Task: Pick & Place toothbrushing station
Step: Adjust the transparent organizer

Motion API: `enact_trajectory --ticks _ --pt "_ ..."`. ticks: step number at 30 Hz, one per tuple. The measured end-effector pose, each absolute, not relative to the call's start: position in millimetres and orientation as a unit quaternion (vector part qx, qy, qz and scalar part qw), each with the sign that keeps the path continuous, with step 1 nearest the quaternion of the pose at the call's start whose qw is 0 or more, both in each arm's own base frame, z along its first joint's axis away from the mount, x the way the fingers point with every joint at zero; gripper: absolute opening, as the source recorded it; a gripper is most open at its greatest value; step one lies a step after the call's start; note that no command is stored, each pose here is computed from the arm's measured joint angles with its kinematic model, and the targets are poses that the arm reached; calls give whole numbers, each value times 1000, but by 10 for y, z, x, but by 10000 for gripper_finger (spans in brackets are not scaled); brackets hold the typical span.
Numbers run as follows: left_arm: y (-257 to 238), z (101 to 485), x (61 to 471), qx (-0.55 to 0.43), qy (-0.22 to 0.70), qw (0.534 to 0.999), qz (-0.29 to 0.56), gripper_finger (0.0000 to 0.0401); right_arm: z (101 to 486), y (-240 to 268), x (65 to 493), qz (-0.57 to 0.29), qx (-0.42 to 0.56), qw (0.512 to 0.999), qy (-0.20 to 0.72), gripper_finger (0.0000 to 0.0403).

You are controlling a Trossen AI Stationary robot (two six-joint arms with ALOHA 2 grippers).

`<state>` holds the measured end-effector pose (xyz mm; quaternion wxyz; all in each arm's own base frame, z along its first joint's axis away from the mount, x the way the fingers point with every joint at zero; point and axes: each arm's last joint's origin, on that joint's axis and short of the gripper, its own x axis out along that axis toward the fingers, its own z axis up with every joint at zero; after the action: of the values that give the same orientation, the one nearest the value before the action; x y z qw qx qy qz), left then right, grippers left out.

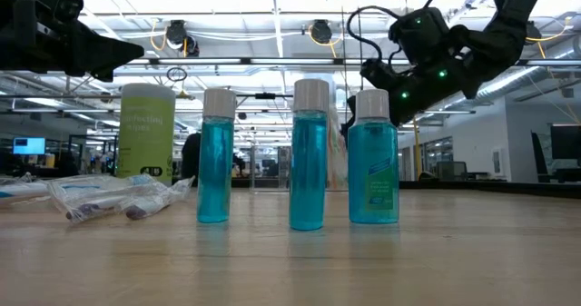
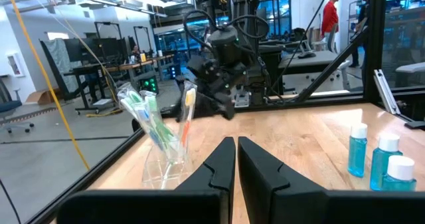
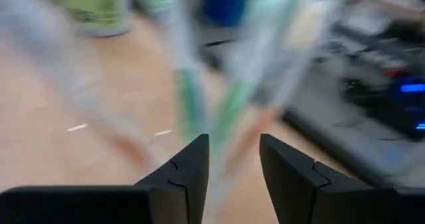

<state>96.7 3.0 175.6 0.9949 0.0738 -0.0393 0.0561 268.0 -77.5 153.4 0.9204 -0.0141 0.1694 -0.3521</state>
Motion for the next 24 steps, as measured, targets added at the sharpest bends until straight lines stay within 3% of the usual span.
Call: enact_trajectory --ticks 4,11,24 --pt "30 1757 967 74 -39 995 56 26 1441 -727 2674 -275 41 938 208 125" --pt "31 1757 966 74 -40 995 56 26 1411 -693 2674 -218 74 946 228 125" --pt "31 1757 967 74 -39 995 56 26 1453 -697 2699 -211 56 955 199 125"
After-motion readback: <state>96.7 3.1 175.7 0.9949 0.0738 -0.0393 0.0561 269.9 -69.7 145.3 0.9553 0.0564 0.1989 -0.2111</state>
